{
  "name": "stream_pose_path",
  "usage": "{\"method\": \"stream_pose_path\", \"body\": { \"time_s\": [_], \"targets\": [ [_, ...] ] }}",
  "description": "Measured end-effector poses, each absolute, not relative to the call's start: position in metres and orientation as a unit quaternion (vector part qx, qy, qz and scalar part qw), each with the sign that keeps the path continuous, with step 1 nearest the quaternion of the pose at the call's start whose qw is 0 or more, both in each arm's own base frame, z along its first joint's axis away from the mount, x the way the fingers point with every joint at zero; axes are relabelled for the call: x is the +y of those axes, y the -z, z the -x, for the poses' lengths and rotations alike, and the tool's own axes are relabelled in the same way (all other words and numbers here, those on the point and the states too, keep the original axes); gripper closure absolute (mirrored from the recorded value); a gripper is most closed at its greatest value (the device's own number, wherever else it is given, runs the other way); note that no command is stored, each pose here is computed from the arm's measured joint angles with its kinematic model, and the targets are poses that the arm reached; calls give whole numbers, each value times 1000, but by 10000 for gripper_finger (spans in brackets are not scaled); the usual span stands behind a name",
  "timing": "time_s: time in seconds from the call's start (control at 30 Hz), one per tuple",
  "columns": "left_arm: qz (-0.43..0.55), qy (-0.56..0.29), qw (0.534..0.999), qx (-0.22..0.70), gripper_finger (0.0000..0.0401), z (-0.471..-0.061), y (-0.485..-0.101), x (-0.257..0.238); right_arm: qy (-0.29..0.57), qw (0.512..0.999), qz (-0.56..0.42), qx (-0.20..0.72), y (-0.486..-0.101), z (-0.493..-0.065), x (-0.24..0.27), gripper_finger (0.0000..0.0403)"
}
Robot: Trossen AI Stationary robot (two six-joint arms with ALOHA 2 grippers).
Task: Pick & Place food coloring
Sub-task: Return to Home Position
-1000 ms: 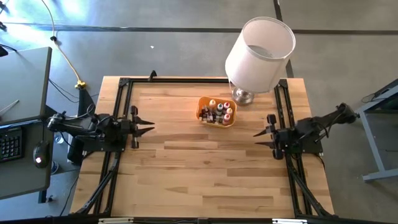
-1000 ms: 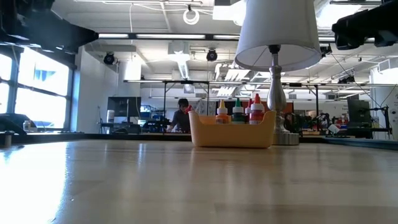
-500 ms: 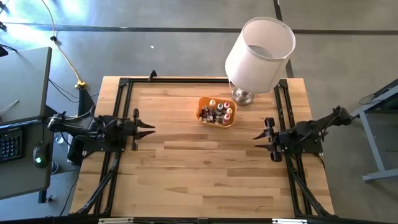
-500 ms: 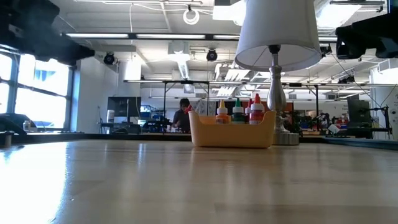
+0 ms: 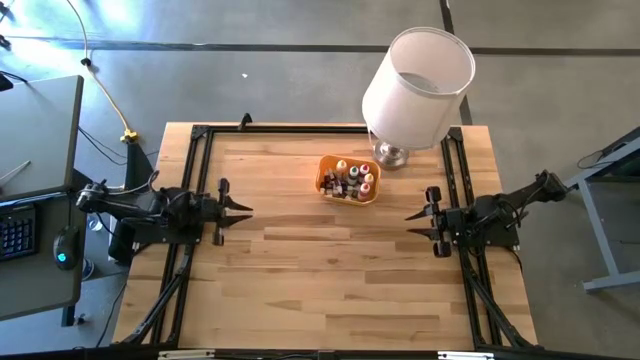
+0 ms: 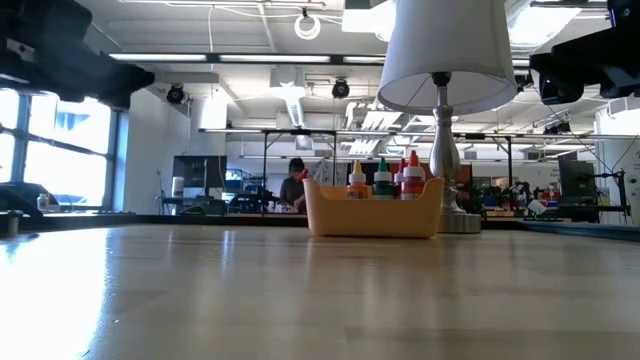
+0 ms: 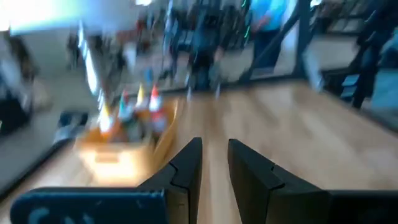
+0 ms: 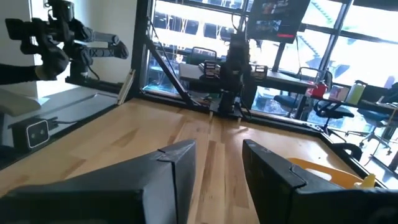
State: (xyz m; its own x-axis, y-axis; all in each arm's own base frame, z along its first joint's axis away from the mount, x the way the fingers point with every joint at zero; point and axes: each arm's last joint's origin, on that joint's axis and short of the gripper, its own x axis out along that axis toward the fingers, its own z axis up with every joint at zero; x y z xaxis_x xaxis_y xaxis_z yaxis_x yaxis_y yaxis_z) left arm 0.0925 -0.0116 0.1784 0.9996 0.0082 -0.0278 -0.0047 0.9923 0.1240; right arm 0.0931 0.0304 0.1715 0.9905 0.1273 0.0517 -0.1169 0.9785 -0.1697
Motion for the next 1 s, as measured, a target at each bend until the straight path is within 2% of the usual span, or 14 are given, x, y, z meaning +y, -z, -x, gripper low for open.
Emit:
{"method": "stream_pose_path", "body": {
  "time_s": [0.1, 1.0],
  "targets": [
    [-76, 16, 997, -22, 328, -96, -172, -13, -60, 994, 83, -32, -172, -93, 30, 279],
    [-90, 20, 996, 14, 328, -100, -166, -14, -60, 994, 83, -31, -171, -93, 30, 279]
  ]
}}
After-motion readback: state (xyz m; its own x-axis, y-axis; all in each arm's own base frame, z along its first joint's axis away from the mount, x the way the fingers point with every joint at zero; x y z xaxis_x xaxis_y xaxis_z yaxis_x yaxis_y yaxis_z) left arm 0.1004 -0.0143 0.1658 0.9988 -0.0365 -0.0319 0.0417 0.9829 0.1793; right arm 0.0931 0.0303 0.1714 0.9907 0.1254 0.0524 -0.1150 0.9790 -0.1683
